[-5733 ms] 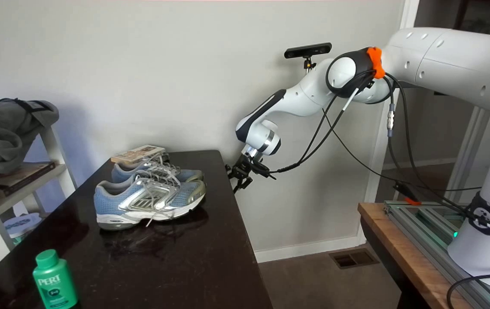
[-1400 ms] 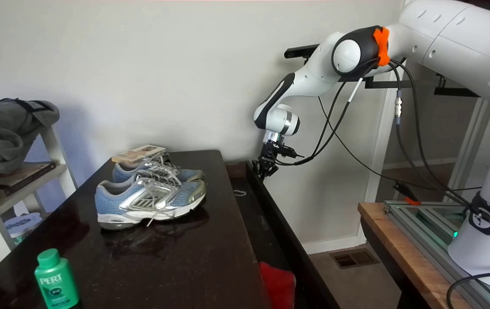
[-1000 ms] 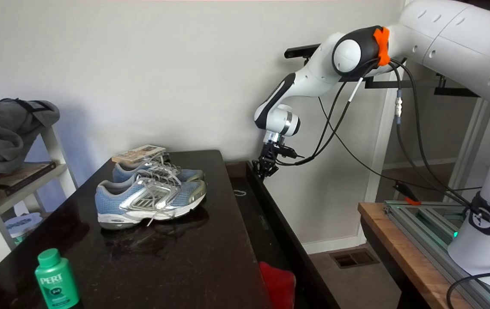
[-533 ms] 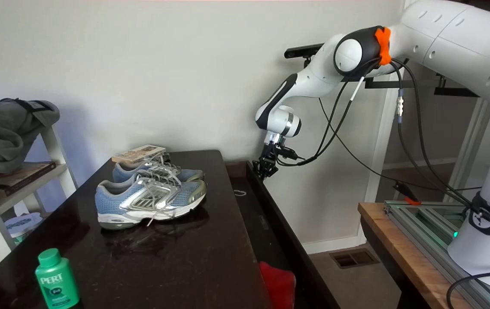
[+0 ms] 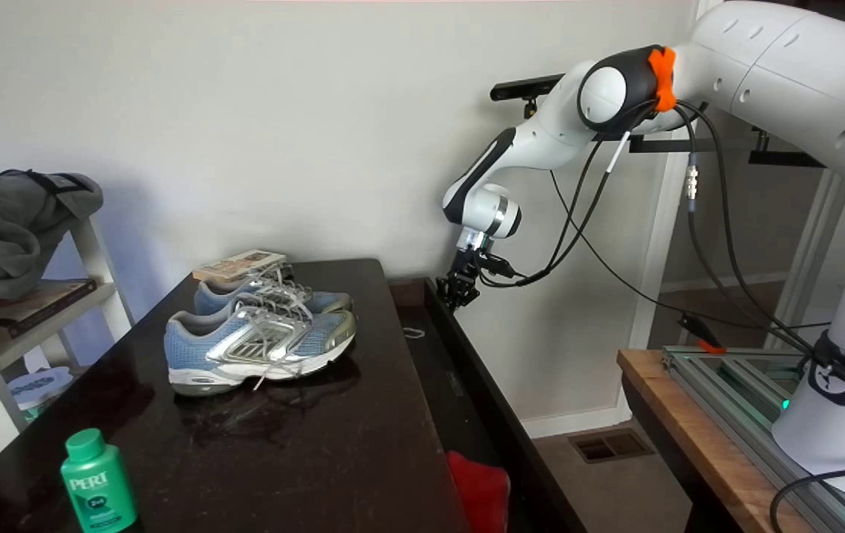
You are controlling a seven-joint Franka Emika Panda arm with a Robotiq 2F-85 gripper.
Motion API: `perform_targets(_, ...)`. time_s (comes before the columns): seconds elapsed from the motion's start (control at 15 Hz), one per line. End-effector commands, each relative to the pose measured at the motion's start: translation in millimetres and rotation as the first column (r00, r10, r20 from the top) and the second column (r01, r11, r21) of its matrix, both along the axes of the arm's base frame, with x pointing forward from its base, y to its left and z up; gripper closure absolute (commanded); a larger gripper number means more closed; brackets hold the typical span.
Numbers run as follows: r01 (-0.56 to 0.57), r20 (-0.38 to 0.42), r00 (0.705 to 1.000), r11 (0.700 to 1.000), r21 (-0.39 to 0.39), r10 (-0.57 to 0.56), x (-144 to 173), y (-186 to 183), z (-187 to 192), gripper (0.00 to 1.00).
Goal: Open the drawer
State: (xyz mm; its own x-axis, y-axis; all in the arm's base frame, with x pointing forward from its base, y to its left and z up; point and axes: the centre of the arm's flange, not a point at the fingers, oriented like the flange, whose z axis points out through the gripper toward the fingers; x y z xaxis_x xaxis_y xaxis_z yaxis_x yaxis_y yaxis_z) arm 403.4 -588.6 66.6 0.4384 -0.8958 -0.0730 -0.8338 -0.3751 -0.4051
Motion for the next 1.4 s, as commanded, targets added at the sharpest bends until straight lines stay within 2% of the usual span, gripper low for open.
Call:
perform_targets(0.0, -0.024, -0.043, 0.999, 0.99, -0.141, 0.018, -44, -37, -25, 0.66)
perform_targets(0.13, -0.034, -0.038, 0.999, 0.988, -0.153, 0.029, -43, -36, -24, 0.61)
perform_targets(0.4, -0.074, -0.026, 0.997, 0.978, -0.195, 0.071, -44, -32, -20, 0.32)
perform_targets(0.67, -0.12, -0.028, 0.993, 0.956, -0.268, 0.117, -45, -30, -18, 0.03)
perform_targets(0.93, -0.136, -0.049, 0.991, 0.93, -0.343, 0.127, -47, -22, -16, 0.0)
perform_targets(1.0, -0.125, -0.079, 0.991, 0.934, -0.333, 0.105, -46, -18, -13, 0.0)
perform_targets(1.2, -0.082, -0.081, 0.995, 0.949, -0.305, 0.06, -42, -12, -5, 0.0)
perform_targets(1.27, -0.037, -0.084, 0.996, 0.962, -0.272, 0.015, -41, -10, -2, 0.0)
perform_targets(1.33, -0.003, -0.089, 0.996, 0.979, -0.205, -0.016, -42, -8, -1, 0.0)
